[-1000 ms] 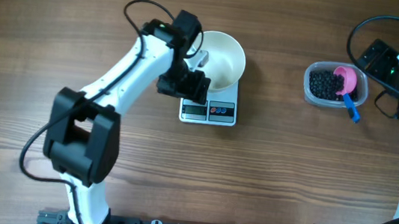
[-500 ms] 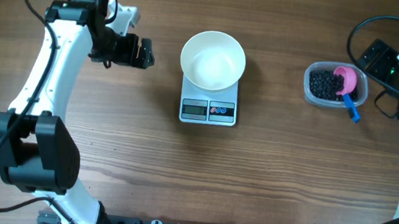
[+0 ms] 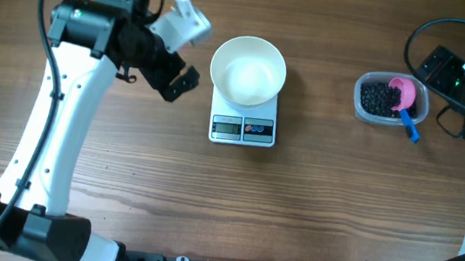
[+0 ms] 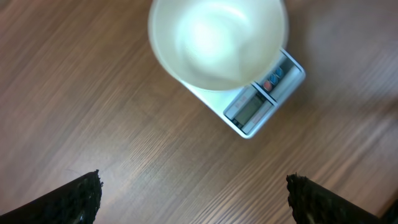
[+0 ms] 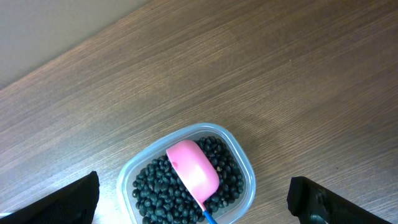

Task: Scoop item into bowl and weigh 150g on scale

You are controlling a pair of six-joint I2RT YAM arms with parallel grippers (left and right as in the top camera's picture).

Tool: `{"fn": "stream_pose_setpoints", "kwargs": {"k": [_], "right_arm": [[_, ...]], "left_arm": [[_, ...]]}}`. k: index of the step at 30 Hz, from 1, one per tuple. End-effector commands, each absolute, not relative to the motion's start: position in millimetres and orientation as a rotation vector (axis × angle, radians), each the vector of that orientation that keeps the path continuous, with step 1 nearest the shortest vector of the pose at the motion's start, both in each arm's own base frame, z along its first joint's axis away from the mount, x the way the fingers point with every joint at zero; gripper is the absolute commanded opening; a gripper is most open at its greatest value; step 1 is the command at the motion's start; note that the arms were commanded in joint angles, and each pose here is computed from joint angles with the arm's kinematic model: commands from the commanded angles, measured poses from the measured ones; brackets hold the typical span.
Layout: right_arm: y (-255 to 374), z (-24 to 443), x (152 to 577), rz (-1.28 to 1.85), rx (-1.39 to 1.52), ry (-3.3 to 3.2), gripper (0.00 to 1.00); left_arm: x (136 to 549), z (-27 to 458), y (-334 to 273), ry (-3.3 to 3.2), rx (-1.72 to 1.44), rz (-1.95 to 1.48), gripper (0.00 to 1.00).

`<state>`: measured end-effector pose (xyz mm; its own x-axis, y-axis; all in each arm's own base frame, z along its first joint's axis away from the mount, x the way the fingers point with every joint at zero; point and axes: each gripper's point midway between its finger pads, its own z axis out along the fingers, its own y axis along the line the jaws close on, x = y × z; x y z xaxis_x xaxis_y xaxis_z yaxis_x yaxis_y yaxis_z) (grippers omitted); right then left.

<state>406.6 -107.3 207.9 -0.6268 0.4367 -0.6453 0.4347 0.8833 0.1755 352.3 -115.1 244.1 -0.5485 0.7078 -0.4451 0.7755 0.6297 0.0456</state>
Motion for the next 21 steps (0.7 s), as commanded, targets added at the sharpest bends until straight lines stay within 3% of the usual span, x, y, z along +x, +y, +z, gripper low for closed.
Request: {"fn": "stream_pose_setpoints", "kwargs": {"k": [1,10,13,21], "right_arm": [[-106.7,216.0,405.6,0.019,0.631,2.303,1.0],[-106.7,216.0,405.6,0.019,0.631,2.303,1.0],[-106.7,216.0,405.6,0.019,0.631,2.303,1.0],[-106.8,216.0,405.6,0.018,0.631,2.303,1.0]], "left_arm": [[354.1,199.7,-112.1,2.473,1.34,-0.227,1.0],[356.6,155.8,-115.0,2.543,1.406,-0.295,1.0],[313.7,160.2,-127.9,2.158,1.953,-0.498,1.0],[331.3,138.6,-131.6,2.126,1.914,-0.442,1.0]]}}
